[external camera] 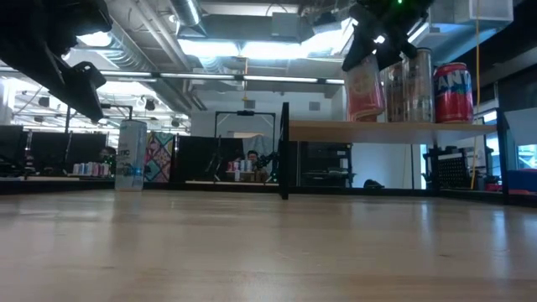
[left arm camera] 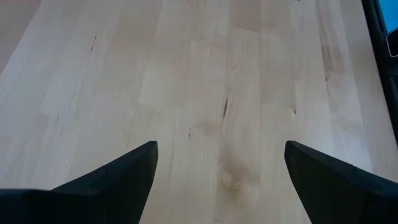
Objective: Place canned beverage on shelf
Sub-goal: Put the orange soda can on the shelf aligned with the other orange soda can, then put the bottom white blue soda can on the shelf
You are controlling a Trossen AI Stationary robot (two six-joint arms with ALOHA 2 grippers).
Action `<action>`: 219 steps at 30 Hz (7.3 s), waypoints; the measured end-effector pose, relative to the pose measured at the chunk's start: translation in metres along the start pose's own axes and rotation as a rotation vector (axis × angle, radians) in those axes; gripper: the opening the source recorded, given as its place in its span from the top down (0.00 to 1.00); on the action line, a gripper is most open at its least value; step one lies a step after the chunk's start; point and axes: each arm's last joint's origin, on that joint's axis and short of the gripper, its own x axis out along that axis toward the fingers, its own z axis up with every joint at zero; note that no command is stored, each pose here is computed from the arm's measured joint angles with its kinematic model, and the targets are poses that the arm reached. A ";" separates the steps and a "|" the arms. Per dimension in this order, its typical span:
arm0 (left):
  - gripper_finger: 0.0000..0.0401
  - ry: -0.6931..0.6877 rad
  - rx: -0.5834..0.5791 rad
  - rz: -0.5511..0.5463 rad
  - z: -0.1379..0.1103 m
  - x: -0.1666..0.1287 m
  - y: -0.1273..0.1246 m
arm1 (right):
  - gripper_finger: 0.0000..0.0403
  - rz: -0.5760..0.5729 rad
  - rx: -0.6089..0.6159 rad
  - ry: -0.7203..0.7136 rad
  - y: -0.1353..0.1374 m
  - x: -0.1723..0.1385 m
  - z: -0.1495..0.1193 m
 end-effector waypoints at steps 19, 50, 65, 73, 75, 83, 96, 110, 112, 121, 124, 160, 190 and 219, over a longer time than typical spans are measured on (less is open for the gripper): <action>0.15 -0.012 0.001 0.018 0.000 0.000 0.001 | 0.33 0.059 0.103 -0.078 0.031 -0.020 -0.010; 0.15 -0.026 -0.004 0.008 0.002 0.000 0.000 | 0.33 -0.274 0.231 -0.071 0.004 0.000 -0.027; 0.15 -0.028 -0.007 0.003 0.002 0.000 -0.001 | 0.12 -0.332 0.246 -0.113 0.003 0.002 -0.027; 0.15 -0.028 -0.007 0.002 0.002 0.000 -0.001 | 0.10 -0.361 0.241 -0.138 0.003 0.001 -0.026; 0.15 -0.028 -0.007 0.002 0.002 0.000 -0.001 | 0.10 -0.372 0.240 -0.148 0.002 0.001 -0.026; 0.15 -0.028 -0.006 0.003 0.002 0.000 -0.001 | 0.10 -0.346 0.243 -0.198 0.006 0.000 -0.018; 0.15 -0.028 -0.007 0.003 0.002 0.000 -0.001 | 0.10 -0.167 0.152 -0.160 0.012 -0.035 0.018; 0.15 -0.031 -0.006 0.009 0.002 0.000 -0.001 | 0.10 -0.088 0.063 0.115 0.030 -0.066 -0.029; 0.15 -0.031 -0.006 0.008 0.002 0.000 -0.001 | 0.10 -0.149 0.069 0.162 0.025 -0.062 -0.038; 0.15 -0.032 -0.006 0.009 0.002 0.000 -0.001 | 0.10 -0.294 0.194 0.056 0.019 -0.044 -0.053; 0.15 -0.032 -0.006 0.009 0.002 0.000 -0.001 | 0.10 -0.331 0.247 0.052 0.015 -0.037 -0.055; 0.15 -0.027 -0.026 0.003 0.002 0.000 -0.001 | 0.10 -0.412 0.224 0.070 0.000 -0.025 -0.051; 0.15 -0.145 -0.069 -0.065 0.013 -0.001 -0.008 | 0.10 0.472 0.295 0.885 0.085 -0.130 -0.090; 0.15 -0.159 -0.070 -0.044 0.014 -0.001 -0.007 | 0.10 -0.005 0.386 1.278 0.101 -0.200 -0.183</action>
